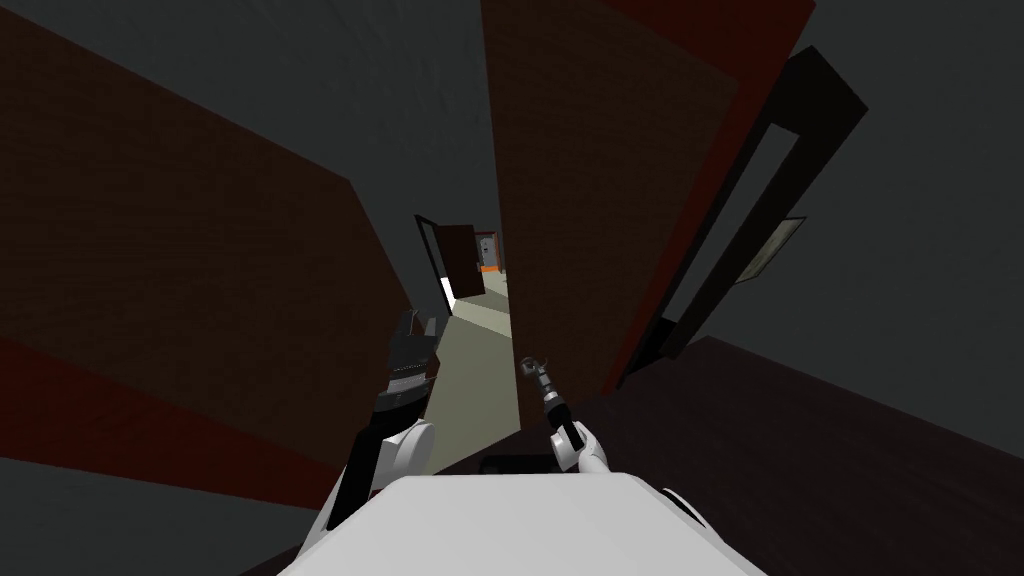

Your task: Push the door open

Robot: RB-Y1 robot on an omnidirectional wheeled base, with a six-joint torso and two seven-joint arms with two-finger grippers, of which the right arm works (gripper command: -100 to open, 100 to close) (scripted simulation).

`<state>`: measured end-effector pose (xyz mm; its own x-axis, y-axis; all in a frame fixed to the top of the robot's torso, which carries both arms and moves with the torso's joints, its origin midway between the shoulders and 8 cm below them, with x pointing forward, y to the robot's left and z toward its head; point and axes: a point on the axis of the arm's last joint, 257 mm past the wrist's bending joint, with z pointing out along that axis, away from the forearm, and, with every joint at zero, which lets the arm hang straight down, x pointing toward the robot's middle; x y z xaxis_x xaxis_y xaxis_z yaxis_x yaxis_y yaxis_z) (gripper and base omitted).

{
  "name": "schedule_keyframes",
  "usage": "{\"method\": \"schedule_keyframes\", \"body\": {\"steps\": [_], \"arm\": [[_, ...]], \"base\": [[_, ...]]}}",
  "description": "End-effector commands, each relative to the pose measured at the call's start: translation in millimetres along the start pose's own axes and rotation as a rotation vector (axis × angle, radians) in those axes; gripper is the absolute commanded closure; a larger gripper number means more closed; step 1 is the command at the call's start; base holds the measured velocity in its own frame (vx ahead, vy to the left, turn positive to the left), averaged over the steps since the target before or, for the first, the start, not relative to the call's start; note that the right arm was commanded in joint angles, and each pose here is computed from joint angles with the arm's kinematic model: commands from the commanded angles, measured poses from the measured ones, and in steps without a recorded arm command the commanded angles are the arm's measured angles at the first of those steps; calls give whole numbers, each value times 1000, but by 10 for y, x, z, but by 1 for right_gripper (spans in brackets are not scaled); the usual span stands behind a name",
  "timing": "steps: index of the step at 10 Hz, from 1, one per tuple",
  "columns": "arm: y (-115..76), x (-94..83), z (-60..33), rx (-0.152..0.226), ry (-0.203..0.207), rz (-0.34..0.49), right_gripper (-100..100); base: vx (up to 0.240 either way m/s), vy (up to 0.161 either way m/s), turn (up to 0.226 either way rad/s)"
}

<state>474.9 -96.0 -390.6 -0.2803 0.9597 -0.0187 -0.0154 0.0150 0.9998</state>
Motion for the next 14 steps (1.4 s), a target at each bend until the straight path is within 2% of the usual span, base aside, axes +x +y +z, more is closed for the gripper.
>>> {"method": "schedule_keyframes", "body": {"steps": [1,2,3,5,6,8,9,10,11,14], "arm": [[-38,4,-32,8,0,1,100],[-38,4,-32,8,0,1,100],[-19,-176,-22,5,-22,-16,100],[-27,-297,-36,7,-39,-26,100],[-27,-297,-36,7,-39,-26,100],[-36,-522,-63,11,-73,-41,100],[-36,-522,-63,11,-73,-41,100],[-38,-663,-81,13,-97,-49,100],[-38,-663,-81,13,-97,-49,100],[-32,-978,-125,16,-158,-60,100]], "base": [[0,0,0],[0,0,0],[83,62,-9],[127,90,-37],[106,59,-32],[128,84,-42],[134,70,-25],[186,84,-64],[144,84,-42],[178,126,-78]]}}
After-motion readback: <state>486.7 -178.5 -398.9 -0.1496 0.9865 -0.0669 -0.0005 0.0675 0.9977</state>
